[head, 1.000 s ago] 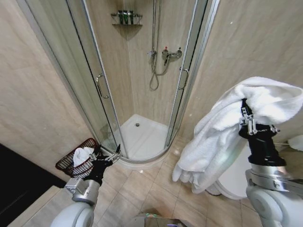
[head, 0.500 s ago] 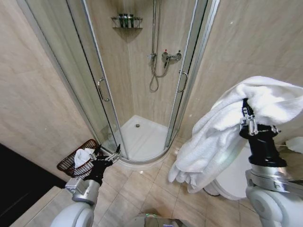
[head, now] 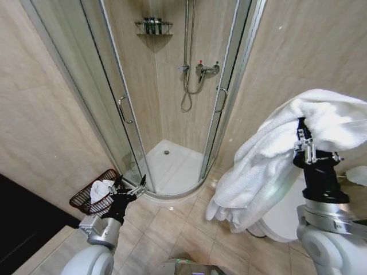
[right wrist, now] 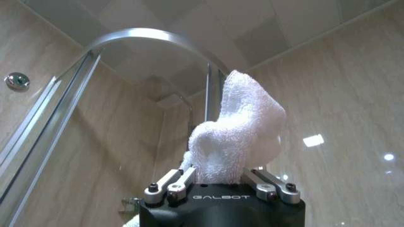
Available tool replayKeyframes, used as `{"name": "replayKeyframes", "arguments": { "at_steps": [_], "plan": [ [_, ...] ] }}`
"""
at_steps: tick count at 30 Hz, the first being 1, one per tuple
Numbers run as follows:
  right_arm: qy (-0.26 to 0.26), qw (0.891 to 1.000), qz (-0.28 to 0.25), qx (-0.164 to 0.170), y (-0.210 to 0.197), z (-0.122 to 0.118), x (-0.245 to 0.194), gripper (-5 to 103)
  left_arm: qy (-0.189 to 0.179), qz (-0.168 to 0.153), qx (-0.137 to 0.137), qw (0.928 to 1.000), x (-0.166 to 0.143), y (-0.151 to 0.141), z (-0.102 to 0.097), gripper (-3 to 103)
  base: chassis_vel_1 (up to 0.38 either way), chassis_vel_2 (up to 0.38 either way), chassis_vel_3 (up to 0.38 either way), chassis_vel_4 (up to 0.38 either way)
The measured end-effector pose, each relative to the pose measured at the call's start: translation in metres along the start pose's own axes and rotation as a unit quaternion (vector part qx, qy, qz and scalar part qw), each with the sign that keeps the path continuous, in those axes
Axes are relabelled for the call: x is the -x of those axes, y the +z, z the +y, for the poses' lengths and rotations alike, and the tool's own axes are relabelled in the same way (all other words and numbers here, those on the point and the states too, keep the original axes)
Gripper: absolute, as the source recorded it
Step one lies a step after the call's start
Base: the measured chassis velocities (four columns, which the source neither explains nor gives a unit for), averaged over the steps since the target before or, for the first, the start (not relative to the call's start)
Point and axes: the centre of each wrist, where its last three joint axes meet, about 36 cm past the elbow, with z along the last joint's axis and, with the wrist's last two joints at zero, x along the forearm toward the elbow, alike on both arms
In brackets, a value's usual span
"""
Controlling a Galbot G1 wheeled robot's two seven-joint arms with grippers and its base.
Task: Discard the used towel into the hamper.
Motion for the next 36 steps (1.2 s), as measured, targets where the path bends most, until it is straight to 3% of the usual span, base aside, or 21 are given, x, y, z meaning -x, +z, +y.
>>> {"name": "replayKeyframes", "arguments": {
  "at_steps": [36],
  "plan": [
    [-0.002, 1.000, 0.007, 0.022, 0.0001, 0.0003, 0.0007, 18, 0.000, 0.000, 0.000, 1.0000, 0.0000, 0.0000, 0.0000, 100, 0.051, 0.048, 0.054, 0.049]
  ]
}}
